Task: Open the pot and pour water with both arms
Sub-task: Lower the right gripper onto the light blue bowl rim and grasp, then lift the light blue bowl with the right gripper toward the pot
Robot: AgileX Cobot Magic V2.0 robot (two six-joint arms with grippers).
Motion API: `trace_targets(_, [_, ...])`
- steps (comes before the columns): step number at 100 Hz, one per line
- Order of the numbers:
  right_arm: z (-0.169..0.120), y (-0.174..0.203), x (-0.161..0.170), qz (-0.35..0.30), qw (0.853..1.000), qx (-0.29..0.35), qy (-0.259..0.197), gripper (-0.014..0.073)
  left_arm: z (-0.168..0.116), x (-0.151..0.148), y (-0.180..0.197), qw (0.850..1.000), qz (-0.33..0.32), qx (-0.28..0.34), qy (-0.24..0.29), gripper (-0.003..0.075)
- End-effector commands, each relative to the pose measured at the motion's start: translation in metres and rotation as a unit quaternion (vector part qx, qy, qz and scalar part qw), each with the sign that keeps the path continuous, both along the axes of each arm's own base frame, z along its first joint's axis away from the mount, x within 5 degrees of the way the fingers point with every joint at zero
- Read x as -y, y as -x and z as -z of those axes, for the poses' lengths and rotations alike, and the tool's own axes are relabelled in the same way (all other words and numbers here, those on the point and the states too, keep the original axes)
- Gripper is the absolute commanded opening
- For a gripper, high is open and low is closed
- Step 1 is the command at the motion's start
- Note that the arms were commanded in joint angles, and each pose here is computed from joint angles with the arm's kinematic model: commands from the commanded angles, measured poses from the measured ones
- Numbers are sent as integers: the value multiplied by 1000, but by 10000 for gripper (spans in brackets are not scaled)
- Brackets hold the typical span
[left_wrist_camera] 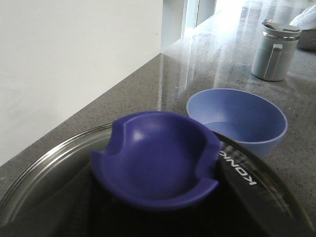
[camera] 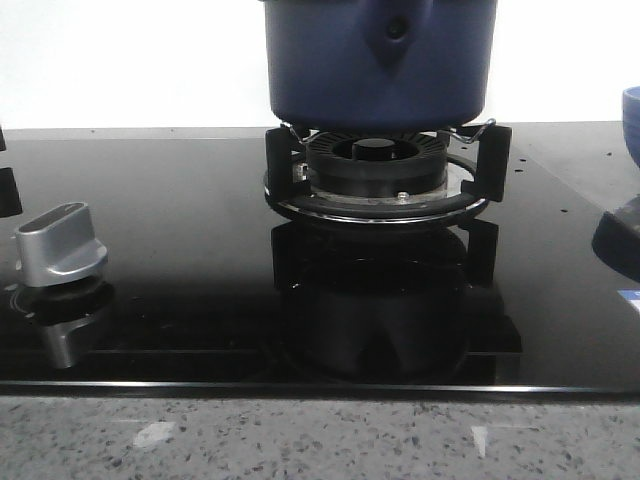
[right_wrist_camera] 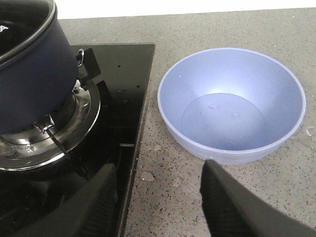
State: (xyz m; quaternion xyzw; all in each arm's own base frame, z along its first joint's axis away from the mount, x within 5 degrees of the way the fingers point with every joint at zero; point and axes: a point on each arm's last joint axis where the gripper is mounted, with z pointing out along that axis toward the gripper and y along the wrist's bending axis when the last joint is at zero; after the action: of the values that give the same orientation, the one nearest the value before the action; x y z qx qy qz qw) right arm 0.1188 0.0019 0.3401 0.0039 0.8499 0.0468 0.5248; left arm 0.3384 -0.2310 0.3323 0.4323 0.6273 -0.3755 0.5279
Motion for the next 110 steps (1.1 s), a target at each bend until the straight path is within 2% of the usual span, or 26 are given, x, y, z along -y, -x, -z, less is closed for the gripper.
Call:
trace_targets(1, [-15, -3, 2, 12, 999, 41, 3, 350, -33, -1, 11, 999, 12, 23, 45, 321])
trace_targets(15, [-15, -3, 2, 12, 999, 41, 3, 350, -33, -1, 11, 999, 15, 22, 48, 321])
trace_targets(33, [-15, -3, 2, 12, 999, 41, 3, 350, -45, -4, 13, 997, 7, 18, 81, 321])
trace_targets(64, [-13, -10, 7, 30, 999, 23, 4, 350, -88, -27, 17, 991, -5, 80, 104, 321])
trace_targets(83, [-27, -33, 18, 68, 996, -49, 17, 350, -105, -60, 12, 988, -46, 105, 105, 321])
trace_targets(98, [-44, -66, 28, 92, 990, -101, 27, 350, -114, -89, 10, 985, -70, 113, 109, 321])
trace_targets(110, [-49, -95, 40, 119, 981, -138, 61, 350, -119, -110, 8, 983, -81, 123, 109, 321])
